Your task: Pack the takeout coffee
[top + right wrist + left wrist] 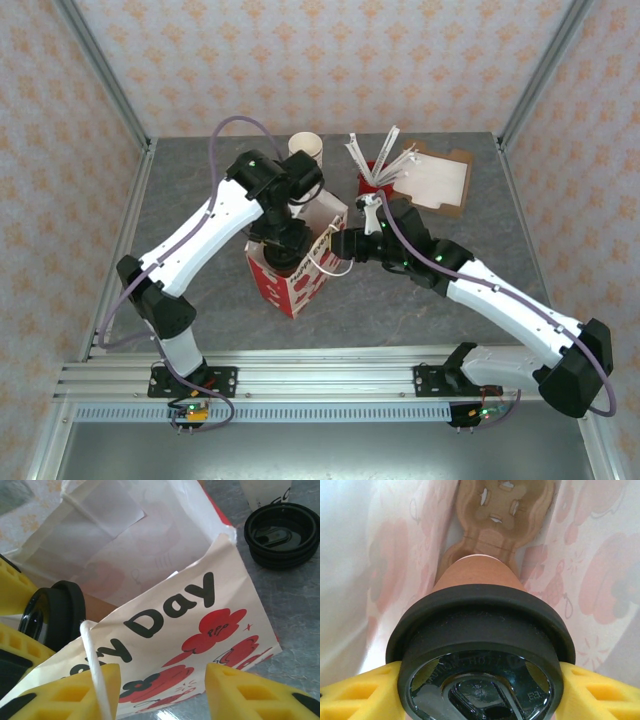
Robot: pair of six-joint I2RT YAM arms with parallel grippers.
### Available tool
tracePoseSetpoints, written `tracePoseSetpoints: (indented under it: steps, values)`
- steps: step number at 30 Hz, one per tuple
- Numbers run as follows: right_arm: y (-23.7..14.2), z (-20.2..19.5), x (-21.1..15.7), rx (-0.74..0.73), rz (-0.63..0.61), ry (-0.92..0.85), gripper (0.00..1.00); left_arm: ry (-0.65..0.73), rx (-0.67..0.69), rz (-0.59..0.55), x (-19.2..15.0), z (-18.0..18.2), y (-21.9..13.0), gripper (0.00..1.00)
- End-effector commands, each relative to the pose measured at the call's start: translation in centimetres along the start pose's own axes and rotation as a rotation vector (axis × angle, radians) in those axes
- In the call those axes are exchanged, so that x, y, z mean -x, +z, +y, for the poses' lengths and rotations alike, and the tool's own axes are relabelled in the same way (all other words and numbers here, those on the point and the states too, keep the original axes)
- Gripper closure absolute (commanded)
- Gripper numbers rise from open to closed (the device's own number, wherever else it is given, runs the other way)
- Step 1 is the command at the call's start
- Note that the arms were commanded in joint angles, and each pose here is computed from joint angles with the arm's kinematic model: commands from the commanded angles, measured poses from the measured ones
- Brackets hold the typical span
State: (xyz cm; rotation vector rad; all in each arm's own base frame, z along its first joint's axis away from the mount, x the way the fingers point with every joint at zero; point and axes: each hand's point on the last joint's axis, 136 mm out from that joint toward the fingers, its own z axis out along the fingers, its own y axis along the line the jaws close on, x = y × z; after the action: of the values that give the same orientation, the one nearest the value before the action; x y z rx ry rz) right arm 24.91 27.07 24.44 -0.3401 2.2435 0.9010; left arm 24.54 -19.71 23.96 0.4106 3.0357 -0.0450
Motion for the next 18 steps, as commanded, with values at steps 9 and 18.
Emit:
tracePoseSetpoints:
  steps: [9, 18]
  values:
    - [-1.3, -0.4, 1.6, -0.074, 0.008, -0.073, 0.59, 0.13, 0.164, 0.103, -1.5, 2.7, 0.0, 0.6]
    - [-1.4, -0.8, 2.3, -0.089, 0.017, -0.071, 0.67, 0.192, 0.148, 0.099, -1.9, 2.6, 0.8, 0.61]
